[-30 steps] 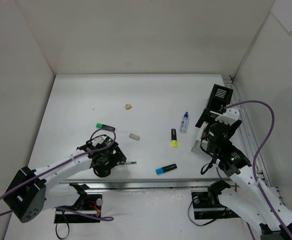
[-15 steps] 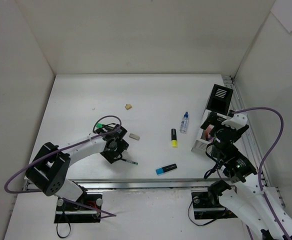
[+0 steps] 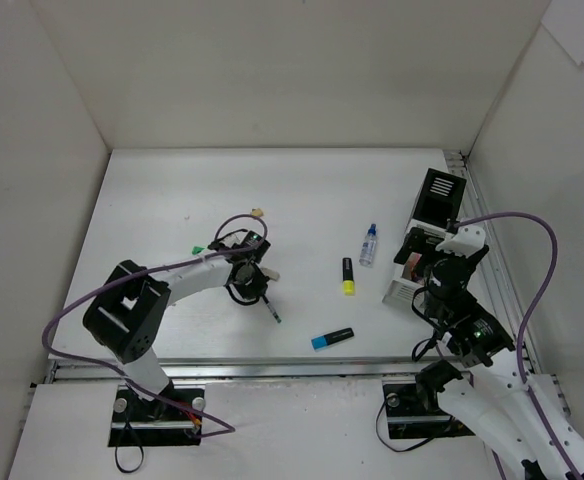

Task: Sort the stationery into containers
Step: Pick up the pen from the center of the board, then place the pen in the storage box.

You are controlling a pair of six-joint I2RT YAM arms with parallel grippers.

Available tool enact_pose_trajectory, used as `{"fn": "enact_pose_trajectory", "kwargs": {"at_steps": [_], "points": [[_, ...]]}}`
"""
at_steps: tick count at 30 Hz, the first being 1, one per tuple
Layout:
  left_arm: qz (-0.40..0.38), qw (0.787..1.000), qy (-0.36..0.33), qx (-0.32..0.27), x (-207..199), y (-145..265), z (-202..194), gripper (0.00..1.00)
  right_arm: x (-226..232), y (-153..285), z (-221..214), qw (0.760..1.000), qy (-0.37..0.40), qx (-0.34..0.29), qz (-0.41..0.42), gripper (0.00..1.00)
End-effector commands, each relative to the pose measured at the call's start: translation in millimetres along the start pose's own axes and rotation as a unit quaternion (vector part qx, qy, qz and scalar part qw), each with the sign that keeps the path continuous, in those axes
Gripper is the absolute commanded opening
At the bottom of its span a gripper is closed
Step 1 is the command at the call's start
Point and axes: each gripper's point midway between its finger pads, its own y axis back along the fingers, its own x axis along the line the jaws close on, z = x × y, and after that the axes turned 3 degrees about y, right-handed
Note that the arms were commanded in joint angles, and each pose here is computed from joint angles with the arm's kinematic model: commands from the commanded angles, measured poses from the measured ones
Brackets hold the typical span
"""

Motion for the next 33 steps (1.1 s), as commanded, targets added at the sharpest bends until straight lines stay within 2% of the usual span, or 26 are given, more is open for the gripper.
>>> {"fn": "enact_pose_trajectory", "kwargs": {"at_steps": [1, 2, 5, 7, 8, 9, 11, 12, 13, 14, 16, 18, 23, 28, 29, 31, 33], "points": [[-0.072, 0.991, -0.108, -0.031, -47, 11, 18, 0.0, 31, 8, 20, 0.996, -0.009, -0.015, 0.092, 0.98], [-0.094, 0.981, -0.167, -0.04, -58, 16, 23, 0.0, 41, 13, 20, 0.992, -0.012, -0.013, 0.127, 0.98], [-0.168, 0.954, -0.234, -0.079, -93, 49, 33, 0.0, 64, 27, 17, 0.979, -0.012, 0.002, 0.205, 0.98], [-0.239, 0.911, -0.32, -0.104, -116, 75, 22, 0.0, 77, 35, 17, 0.97, -0.012, 0.008, 0.244, 0.98], [-0.294, 0.882, -0.354, -0.1, -126, 101, 14, 0.0, 88, 40, 13, 0.961, -0.014, 0.018, 0.276, 0.98], [-0.324, 0.846, -0.41, -0.109, -130, 114, 6, 0.0, 93, 42, 12, 0.957, -0.019, 0.024, 0.289, 0.98], [-0.387, 0.794, -0.456, -0.112, -136, 144, -10, 0.0, 106, 44, 7, 0.948, -0.025, 0.041, 0.315, 0.98], [-0.403, 0.76, -0.495, -0.12, -135, 152, -17, 0.0, 117, 47, 13, 0.94, -0.036, 0.033, 0.339, 0.98], [-0.411, 0.743, -0.516, -0.113, -129, 154, -30, 0.0, 123, 47, 9, 0.935, -0.039, 0.041, 0.351, 0.98], [-0.433, 0.72, -0.525, -0.132, -132, 170, -32, 0.0, 132, 51, 10, 0.926, -0.046, 0.042, 0.373, 0.98], [-0.439, 0.693, -0.554, -0.142, -128, 175, -39, 0.0, 146, 54, 13, 0.913, -0.071, 0.036, 0.401, 0.98], [-0.449, 0.68, -0.56, -0.149, -127, 185, -43, 0.0, 164, 59, 15, 0.894, -0.099, 0.035, 0.435, 0.98], [-0.46, 0.669, -0.566, -0.145, -129, 193, -49, 0.0, 200, 62, 9, 0.869, -0.137, 0.046, 0.473, 0.98], [-0.459, 0.675, -0.556, -0.156, -134, 197, -46, 0.0, 226, 58, -15, 0.871, -0.126, 0.086, 0.467, 0.98], [-0.456, 0.678, -0.553, -0.161, -135, 198, -44, 0.0, 234, 65, -16, 0.867, -0.12, 0.086, 0.475, 0.95], [-0.454, 0.682, -0.55, -0.164, -137, 198, -42, 0.0, 239, 59, -24, 0.875, -0.118, 0.097, 0.459, 0.93], [-0.46, 0.676, -0.551, -0.164, -139, 202, -46, 0.0, 244, 57, -34, 0.88, -0.116, 0.112, 0.448, 0.89]]}}
